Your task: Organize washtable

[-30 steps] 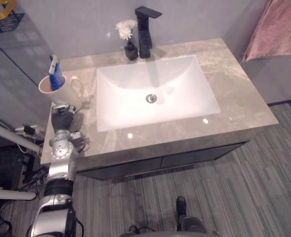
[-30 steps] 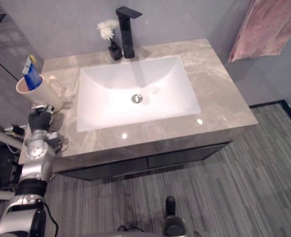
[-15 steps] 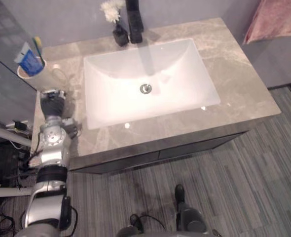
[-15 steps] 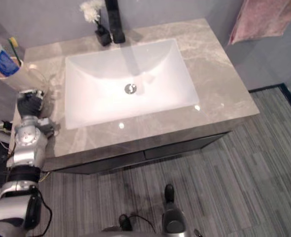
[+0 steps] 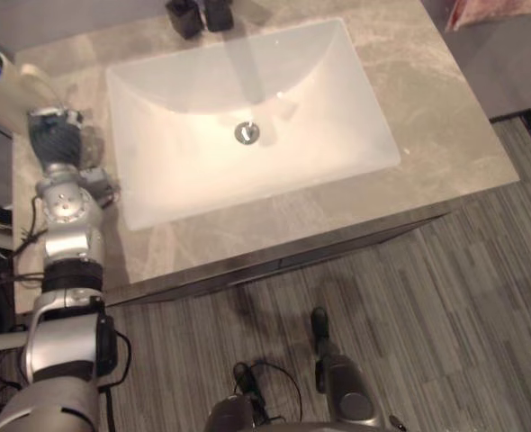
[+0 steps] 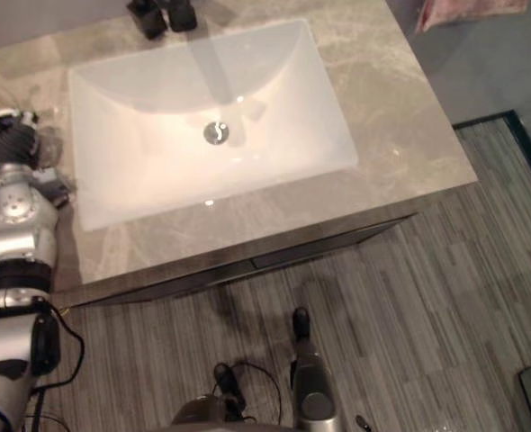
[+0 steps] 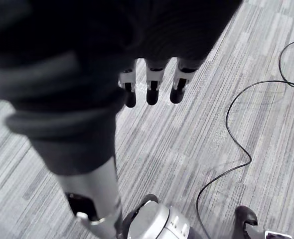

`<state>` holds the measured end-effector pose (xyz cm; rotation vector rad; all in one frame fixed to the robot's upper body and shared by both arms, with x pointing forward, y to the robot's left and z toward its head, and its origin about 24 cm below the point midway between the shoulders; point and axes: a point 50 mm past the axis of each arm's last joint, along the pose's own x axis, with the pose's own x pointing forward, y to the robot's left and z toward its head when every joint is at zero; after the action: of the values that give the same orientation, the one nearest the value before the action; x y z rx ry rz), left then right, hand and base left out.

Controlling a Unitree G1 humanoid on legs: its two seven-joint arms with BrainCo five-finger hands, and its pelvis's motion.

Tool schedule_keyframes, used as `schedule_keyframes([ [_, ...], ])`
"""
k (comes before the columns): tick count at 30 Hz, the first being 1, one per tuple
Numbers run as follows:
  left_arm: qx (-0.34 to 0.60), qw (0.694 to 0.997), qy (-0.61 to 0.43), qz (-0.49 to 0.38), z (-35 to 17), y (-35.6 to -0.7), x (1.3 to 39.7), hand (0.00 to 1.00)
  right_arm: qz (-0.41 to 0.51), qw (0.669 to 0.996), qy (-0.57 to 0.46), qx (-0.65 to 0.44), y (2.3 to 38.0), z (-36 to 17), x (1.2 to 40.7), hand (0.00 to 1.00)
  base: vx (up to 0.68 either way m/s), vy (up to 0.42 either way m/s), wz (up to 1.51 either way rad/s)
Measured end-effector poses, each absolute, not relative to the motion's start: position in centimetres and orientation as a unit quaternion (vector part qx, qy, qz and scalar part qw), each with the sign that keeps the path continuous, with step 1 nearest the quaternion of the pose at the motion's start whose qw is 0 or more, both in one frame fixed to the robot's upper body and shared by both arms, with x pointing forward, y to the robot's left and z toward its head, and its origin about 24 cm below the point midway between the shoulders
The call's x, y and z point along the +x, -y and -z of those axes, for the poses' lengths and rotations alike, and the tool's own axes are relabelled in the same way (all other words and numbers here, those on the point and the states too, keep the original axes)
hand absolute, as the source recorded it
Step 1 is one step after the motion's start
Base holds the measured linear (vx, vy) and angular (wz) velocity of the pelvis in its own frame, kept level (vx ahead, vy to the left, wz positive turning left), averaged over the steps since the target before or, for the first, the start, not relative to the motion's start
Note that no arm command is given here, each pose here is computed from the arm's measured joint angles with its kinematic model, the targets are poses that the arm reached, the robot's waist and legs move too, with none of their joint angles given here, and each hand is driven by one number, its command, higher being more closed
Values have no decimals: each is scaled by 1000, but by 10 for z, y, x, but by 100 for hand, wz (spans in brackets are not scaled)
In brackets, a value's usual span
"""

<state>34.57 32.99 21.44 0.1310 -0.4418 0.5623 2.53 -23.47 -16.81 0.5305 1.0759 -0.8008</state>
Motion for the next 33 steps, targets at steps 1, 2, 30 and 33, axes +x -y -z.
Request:
schedule_keyframes([
  [1, 67, 932, 223, -277, -222, -332, 345, 100, 366, 751, -493, 243, 235, 168, 25, 0, -23, -43, -4],
  [2, 63, 930, 228, -280, -227, -333, 345, 100, 367, 751, -492, 245, 235, 168, 25, 0, -21, -41, -3],
  [30, 92, 954, 175, -226, -167, -314, 327, 100, 376, 754, -471, 261, 238, 166, 29, 0, -25, -16, 4],
  [33, 92, 946, 194, -241, -166, -326, 308, 100, 387, 750, -469, 262, 242, 165, 24, 0, -3, 5, 10],
])
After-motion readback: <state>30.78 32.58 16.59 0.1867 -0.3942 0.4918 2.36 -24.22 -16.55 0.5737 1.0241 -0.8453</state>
